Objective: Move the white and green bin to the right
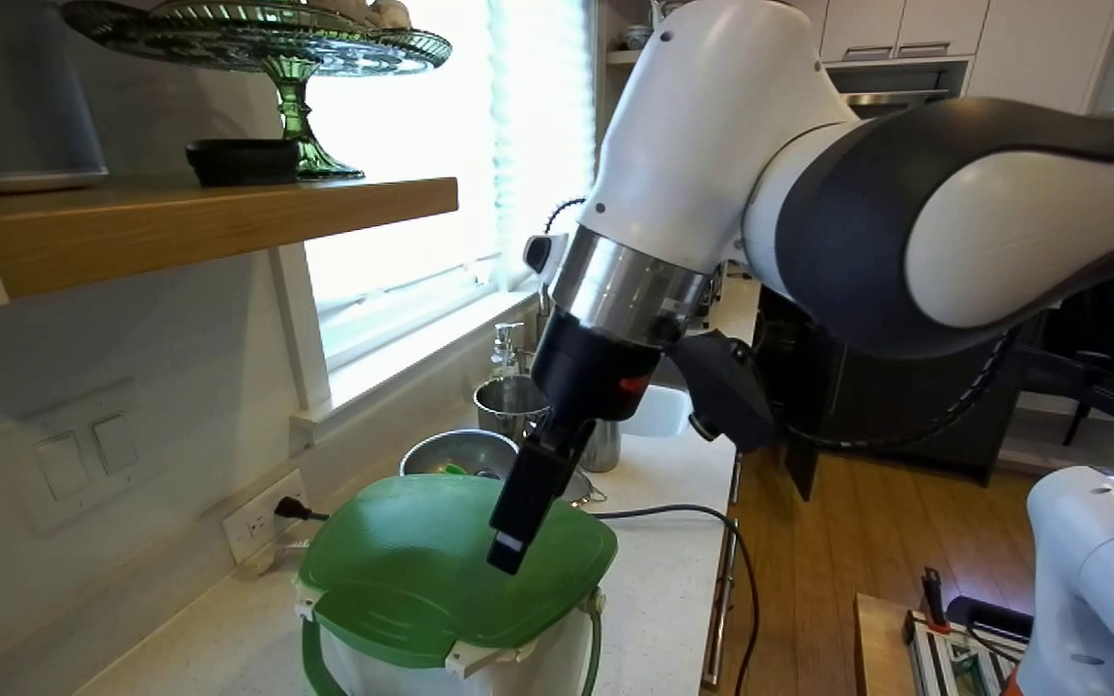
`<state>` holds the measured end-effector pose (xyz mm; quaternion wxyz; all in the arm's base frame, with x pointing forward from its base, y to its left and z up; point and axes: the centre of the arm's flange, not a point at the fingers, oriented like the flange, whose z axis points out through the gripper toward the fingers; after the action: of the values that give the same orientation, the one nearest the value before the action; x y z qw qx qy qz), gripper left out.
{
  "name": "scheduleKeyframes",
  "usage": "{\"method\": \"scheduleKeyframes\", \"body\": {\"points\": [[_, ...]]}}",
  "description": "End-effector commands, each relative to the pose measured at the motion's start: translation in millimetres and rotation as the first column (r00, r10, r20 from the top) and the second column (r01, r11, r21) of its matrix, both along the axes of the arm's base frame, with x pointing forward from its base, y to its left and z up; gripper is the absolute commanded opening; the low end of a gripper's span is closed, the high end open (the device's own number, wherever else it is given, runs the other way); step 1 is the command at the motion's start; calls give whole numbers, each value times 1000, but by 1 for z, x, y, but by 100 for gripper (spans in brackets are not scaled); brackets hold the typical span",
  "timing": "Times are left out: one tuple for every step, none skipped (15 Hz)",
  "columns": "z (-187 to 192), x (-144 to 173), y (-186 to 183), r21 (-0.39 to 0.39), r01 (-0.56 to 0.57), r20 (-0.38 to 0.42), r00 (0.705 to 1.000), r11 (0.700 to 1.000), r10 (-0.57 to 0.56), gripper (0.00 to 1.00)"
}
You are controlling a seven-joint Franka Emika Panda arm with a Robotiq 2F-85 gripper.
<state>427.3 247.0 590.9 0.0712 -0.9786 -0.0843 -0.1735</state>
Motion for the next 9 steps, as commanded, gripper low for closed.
{"method": "scheduleKeyframes", "body": {"points": [[-10,29,21,-21,-20,-19,1000,1000,20,100],[-13,34,25,-32,-32,-19,999,999,31,100],[-17,38,29,-44,-41,-18,999,998,40,100],[-20,41,33,-52,-47,-20,999,998,46,100],[-23,43,38,-64,-53,-18,998,997,52,100],[-27,46,42,-78,-56,-15,998,995,55,100],[-29,48,45,-94,-55,-7,998,994,55,100],[-32,49,48,-112,-55,1,998,992,55,100],[-36,51,52,-134,-54,13,998,989,57,100]]}}
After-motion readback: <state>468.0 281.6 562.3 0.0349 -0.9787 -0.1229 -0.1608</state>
